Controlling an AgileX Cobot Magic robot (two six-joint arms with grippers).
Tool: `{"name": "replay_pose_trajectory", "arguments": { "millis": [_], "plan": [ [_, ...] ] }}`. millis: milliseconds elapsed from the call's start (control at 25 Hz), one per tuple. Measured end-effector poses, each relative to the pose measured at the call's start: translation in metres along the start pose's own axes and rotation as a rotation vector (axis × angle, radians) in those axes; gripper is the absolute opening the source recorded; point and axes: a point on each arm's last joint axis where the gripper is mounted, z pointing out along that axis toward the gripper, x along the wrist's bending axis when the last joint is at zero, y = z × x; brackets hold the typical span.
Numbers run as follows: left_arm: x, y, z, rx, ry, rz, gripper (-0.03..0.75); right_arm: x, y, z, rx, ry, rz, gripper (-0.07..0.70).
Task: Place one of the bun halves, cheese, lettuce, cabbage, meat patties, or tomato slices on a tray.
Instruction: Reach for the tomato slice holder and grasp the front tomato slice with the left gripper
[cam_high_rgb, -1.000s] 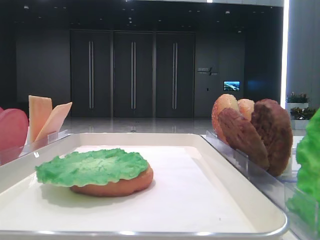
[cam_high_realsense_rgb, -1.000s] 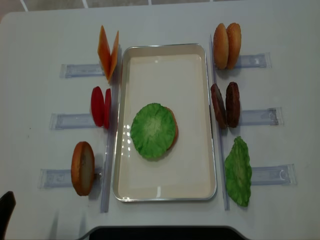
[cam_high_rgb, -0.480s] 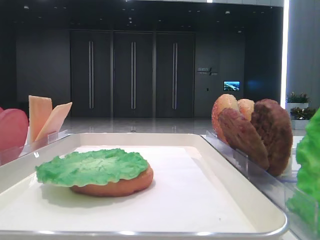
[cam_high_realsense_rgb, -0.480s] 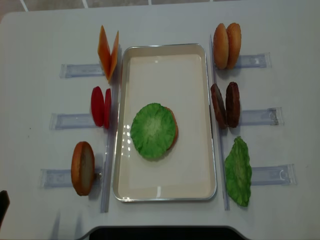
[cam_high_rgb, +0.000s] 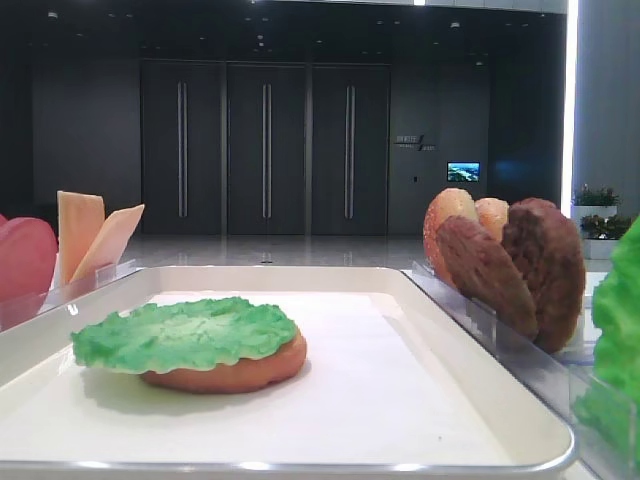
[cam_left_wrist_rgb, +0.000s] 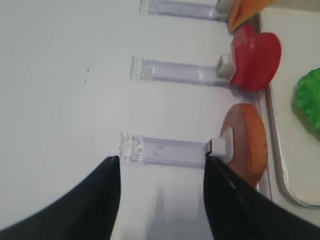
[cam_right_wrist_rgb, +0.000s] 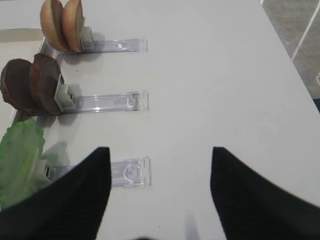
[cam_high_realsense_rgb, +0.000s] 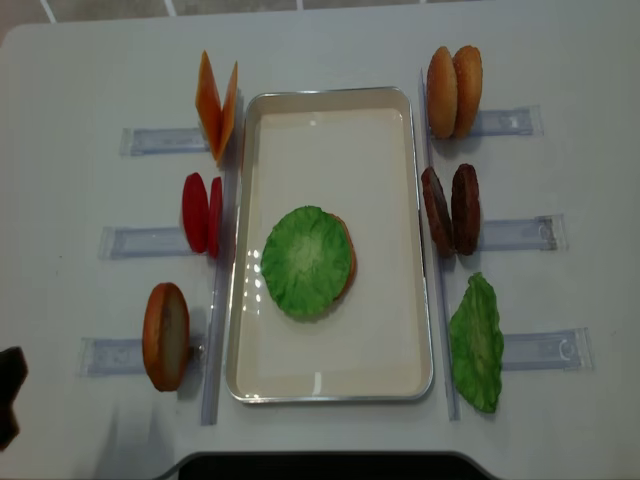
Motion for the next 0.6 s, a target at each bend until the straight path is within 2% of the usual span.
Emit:
{"name": "replay_pose_trajectory", "arguments": {
  "millis": [80,320,440,600],
  "plan": [
    [-0.004,0.016,0.018,0.098,0.026,0.008,0.405,0.000,0.000,0.000,0.000,0.000,0.000,0.419],
    [-0.019,0.065,0.090,0.422,0.106,0.080,0.404,0.000,0.000,0.000,0.000,0.000,0.000,0.419],
    [-0.027,0.086,0.129,0.545,0.120,0.118,0.404,0.000,0.000,0.000,0.000,0.000,0.000,0.419],
    [-0.037,0.107,0.178,0.658,0.136,0.139,0.404,0.000,0.000,0.000,0.000,0.000,0.000,0.419]
  ]
}}
